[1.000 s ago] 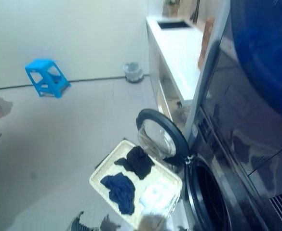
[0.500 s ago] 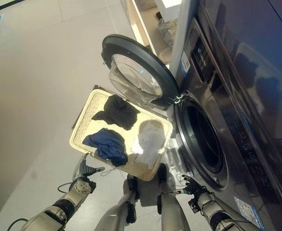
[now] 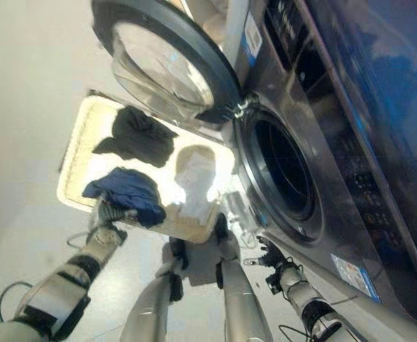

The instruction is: Put the clothes into the washing machine.

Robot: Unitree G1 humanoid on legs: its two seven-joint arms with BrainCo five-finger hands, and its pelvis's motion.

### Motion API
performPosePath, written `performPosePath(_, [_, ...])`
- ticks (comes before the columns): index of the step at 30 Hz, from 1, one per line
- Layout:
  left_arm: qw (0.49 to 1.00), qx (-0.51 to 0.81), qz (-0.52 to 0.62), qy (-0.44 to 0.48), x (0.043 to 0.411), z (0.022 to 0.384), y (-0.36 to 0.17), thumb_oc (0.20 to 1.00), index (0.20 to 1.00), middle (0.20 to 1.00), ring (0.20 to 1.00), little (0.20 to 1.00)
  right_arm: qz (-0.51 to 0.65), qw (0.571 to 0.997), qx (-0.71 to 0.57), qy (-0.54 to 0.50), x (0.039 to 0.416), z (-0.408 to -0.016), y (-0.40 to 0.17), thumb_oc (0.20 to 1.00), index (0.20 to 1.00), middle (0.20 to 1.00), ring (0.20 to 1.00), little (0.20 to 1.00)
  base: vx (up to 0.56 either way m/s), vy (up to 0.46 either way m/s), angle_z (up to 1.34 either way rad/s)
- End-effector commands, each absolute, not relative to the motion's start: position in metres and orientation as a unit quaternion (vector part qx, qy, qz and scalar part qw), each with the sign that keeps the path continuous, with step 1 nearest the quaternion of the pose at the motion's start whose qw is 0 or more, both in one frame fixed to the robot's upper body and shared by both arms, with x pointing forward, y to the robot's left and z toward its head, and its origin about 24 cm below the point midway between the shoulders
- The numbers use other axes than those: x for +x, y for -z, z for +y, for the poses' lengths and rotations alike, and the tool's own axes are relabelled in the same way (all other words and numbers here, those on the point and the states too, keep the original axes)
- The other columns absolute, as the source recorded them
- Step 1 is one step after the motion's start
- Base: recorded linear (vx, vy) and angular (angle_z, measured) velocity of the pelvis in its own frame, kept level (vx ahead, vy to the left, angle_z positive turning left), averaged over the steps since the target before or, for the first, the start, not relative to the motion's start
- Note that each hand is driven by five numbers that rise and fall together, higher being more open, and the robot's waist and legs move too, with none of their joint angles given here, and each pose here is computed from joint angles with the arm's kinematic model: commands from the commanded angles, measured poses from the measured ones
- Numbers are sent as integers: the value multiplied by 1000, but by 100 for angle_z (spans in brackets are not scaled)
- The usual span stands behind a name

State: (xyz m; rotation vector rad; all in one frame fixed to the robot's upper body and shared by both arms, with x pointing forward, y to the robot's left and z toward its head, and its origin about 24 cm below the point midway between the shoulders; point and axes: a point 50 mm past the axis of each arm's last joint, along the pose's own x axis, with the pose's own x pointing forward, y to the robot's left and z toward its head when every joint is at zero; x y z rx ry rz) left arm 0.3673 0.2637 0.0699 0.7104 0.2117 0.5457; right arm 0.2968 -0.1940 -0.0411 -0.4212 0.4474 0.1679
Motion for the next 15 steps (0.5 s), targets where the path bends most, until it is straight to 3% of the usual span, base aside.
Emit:
performPosePath(1, [880,348,123,-300,354,288,-63,1000,1000,1000,1000,1000,213,953,-194,-97,291,-185,43,1000,1000,1000,1000,1000,26,0,-6])
performPosePath(15, [875,331,102,-339,375,297,-115,1000,1000,1000,1000,1000,154,969,-158,-109,306,-166,20,1000,1000,1000,1000,1000,12,-6,0])
